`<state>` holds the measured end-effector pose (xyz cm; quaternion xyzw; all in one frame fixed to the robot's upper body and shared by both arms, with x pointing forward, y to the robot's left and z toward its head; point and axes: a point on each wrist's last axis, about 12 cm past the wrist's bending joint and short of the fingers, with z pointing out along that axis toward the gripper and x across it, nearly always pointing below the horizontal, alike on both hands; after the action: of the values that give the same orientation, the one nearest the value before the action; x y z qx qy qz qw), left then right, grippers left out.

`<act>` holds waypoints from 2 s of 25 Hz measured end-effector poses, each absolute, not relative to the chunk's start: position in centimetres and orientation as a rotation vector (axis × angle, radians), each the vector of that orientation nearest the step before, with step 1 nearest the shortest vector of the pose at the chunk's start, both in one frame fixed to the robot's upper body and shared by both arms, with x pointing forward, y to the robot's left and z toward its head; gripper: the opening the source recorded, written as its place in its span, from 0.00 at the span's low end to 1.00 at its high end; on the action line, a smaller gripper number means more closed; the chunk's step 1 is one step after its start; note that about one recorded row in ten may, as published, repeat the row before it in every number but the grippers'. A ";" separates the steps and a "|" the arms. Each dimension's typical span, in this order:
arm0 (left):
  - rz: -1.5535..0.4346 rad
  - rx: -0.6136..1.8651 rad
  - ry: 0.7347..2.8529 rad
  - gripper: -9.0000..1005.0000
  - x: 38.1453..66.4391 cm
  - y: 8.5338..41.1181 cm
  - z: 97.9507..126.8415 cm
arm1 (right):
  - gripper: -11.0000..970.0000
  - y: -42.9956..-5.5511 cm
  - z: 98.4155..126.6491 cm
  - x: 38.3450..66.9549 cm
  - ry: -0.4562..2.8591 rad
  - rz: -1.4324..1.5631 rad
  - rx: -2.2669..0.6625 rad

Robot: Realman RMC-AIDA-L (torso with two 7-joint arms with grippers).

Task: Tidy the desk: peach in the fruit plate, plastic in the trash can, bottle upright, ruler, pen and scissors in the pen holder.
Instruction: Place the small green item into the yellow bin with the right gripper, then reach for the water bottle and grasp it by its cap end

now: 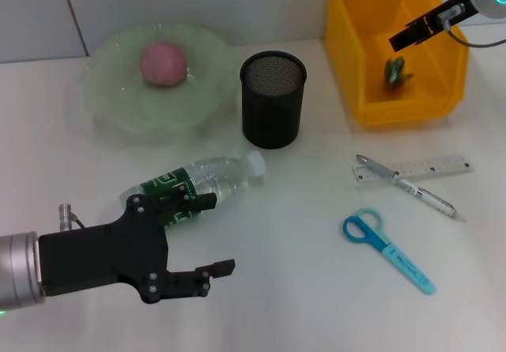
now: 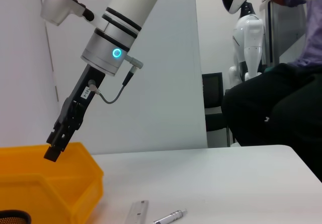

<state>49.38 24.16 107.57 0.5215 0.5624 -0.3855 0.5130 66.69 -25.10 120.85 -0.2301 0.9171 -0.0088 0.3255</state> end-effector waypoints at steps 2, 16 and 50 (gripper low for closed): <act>-0.924 1.250 1.353 0.81 49.4 24.3 107.6 | 0.56 -25.1 120.9 66.6 2.399 -0.013 -0.605; -0.913 1.162 1.353 0.81 49.2 25.8 108.1 | 0.81 -26.5 120.0 60.4 2.081 0.554 -0.837; -0.541 1.509 1.803 0.81 60.1 16.6 114.2 | 0.81 -36.8 109.3 48.1 1.774 0.818 -0.980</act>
<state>60.08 16.61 114.23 0.5845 0.6983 -0.2093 0.3563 48.11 -36.80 109.32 -0.3983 0.7207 0.3322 0.4600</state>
